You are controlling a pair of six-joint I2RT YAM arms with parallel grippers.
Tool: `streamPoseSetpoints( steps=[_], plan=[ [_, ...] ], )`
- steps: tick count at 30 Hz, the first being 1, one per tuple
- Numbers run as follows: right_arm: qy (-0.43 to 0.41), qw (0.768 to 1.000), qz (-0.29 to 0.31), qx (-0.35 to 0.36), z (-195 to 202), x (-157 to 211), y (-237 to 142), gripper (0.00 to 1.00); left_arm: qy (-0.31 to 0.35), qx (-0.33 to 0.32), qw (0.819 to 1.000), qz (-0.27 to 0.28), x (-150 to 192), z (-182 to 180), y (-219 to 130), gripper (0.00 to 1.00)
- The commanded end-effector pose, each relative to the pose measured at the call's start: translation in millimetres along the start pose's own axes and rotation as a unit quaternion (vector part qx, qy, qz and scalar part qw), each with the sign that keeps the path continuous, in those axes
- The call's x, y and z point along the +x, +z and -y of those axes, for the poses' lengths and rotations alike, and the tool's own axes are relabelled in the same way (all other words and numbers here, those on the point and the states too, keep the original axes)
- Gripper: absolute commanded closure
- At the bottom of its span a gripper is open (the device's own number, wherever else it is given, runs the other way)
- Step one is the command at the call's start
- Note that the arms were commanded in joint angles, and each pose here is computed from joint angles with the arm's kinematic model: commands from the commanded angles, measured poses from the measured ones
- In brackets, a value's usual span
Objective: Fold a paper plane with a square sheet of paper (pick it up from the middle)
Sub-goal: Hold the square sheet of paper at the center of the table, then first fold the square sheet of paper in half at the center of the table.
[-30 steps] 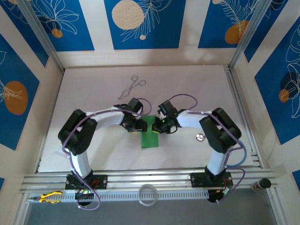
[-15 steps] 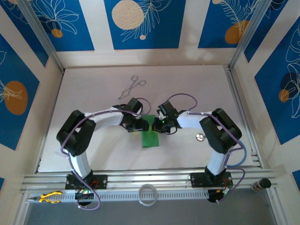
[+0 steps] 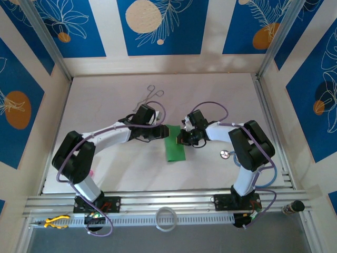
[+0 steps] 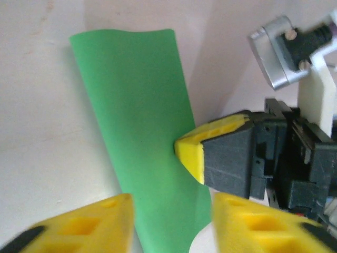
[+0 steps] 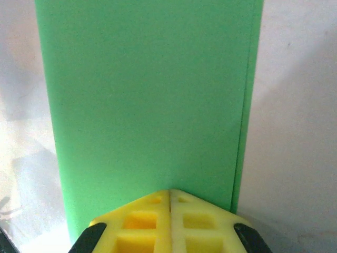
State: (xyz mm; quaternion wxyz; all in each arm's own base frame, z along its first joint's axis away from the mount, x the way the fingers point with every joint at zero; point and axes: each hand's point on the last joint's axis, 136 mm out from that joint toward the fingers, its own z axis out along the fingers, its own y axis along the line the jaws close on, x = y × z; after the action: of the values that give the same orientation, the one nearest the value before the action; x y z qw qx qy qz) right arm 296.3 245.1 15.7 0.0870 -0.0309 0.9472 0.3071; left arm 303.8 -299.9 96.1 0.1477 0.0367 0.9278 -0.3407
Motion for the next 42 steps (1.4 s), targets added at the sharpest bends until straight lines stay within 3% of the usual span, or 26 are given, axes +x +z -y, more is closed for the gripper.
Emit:
streamPoseSetpoints(
  steps=[1, 6, 13, 20, 31, 42],
  plan=[
    [-0.004, 0.998, -0.046, 0.032, 21, 26, 2, 1.0, -0.011, 0.063, 0.998, -0.016, 1, 14, 10, 0.72],
    [-0.007, 0.998, -0.046, 0.038, 23, 24, 0, 1.0, -0.023, 0.081, 0.996, -0.027, 0, 15, 25, 0.89],
    [0.009, 0.998, -0.046, 0.047, 29, 24, 0, 1.0, -0.035, 0.086, 0.995, -0.04, 5, 5, 43, 1.0],
    [0.014, 0.998, -0.047, 0.05, 31, 25, 0, 1.0, -0.041, 0.07, 0.995, -0.054, 16, -12, 54, 1.0],
    [0.031, 0.996, -0.051, 0.065, 38, 32, 2, 1.0, -0.055, -0.01, 0.996, -0.074, 57, -73, 66, 1.0],
    [0.037, 0.996, -0.048, 0.071, 36, 34, 2, 1.0, -0.063, 0.057, 0.995, -0.047, 23, -13, 31, 0.98]
  ],
)
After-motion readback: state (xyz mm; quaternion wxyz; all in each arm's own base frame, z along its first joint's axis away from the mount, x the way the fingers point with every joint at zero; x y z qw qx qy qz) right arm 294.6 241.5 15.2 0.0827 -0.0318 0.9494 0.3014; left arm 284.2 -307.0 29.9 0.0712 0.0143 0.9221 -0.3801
